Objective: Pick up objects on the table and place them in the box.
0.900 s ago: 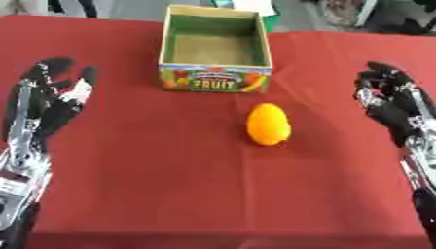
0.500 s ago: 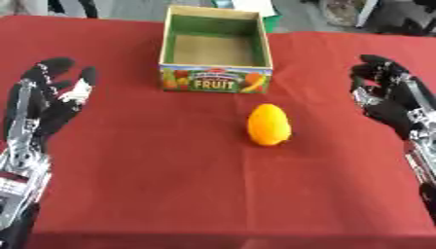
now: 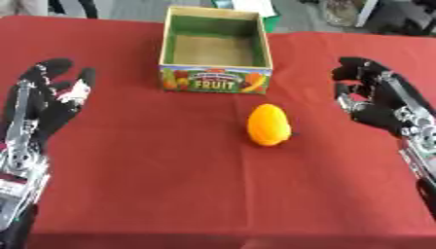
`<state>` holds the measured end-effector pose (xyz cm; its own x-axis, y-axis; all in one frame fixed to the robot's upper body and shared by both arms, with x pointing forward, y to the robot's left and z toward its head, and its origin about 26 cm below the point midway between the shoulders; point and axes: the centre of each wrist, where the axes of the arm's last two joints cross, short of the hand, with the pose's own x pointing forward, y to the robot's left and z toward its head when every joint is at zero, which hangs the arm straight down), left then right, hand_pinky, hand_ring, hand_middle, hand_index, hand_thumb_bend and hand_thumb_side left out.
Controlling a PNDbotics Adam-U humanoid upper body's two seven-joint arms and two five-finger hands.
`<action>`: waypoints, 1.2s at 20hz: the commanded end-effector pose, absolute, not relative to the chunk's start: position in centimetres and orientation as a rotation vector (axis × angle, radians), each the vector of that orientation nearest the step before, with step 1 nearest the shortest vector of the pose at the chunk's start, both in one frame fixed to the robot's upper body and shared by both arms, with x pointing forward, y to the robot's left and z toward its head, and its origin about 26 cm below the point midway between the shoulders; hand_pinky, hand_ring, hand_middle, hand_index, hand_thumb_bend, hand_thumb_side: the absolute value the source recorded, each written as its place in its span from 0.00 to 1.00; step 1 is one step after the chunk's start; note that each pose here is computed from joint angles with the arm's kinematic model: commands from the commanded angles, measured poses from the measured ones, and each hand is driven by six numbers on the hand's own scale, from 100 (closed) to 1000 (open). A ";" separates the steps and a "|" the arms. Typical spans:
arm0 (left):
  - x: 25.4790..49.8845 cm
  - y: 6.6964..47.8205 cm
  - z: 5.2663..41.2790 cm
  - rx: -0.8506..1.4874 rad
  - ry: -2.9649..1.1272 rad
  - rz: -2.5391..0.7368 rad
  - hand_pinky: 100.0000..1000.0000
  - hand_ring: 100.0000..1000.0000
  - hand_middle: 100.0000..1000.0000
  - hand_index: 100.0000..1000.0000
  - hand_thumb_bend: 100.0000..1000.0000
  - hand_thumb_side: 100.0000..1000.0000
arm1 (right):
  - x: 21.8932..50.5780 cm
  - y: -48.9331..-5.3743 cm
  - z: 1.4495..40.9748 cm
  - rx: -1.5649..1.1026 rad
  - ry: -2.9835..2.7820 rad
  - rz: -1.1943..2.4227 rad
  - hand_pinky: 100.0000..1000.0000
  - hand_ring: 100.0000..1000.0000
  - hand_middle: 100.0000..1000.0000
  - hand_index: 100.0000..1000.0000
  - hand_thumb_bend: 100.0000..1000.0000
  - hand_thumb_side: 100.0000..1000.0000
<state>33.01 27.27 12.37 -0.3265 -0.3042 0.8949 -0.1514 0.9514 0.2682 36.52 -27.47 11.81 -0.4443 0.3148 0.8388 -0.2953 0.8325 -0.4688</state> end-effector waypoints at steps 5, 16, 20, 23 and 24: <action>33.1 27.3 13.0 0.331 -1.928 -0.182 0.79 0.85 0.73 0.66 0.44 0.32 | 36.9 -26.5 13.3 -0.001 -1.913 0.881 0.66 0.81 0.74 0.87 0.00 0.09; 33.1 27.3 12.9 0.328 -1.925 -0.185 0.79 0.85 0.73 0.66 0.44 0.32 | 37.9 -25.6 13.8 -0.012 -1.899 0.986 0.71 0.89 0.82 0.88 0.12 0.27; 33.1 27.3 13.0 0.328 -1.926 -0.187 0.79 0.85 0.73 0.66 0.44 0.32 | 38.4 -25.4 13.5 -0.043 -1.863 1.038 0.72 0.90 0.83 0.89 0.16 0.28; 33.1 27.2 13.0 0.327 -1.926 -0.188 0.79 0.85 0.73 0.66 0.44 0.32 | 38.8 -25.1 13.1 -0.060 -1.839 1.069 0.72 0.89 0.83 0.89 0.18 0.29; 33.1 27.2 13.0 0.327 -1.927 -0.188 0.79 0.85 0.73 0.66 0.44 0.32 | 38.9 -25.0 13.0 -0.064 -1.833 1.076 0.72 0.89 0.83 0.89 0.18 0.29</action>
<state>33.04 27.09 12.13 -0.3205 -0.3048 0.8969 -0.1356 0.9518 0.2751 38.54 -24.52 12.09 -0.5101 0.4416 0.7381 -0.4121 0.6278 -0.6604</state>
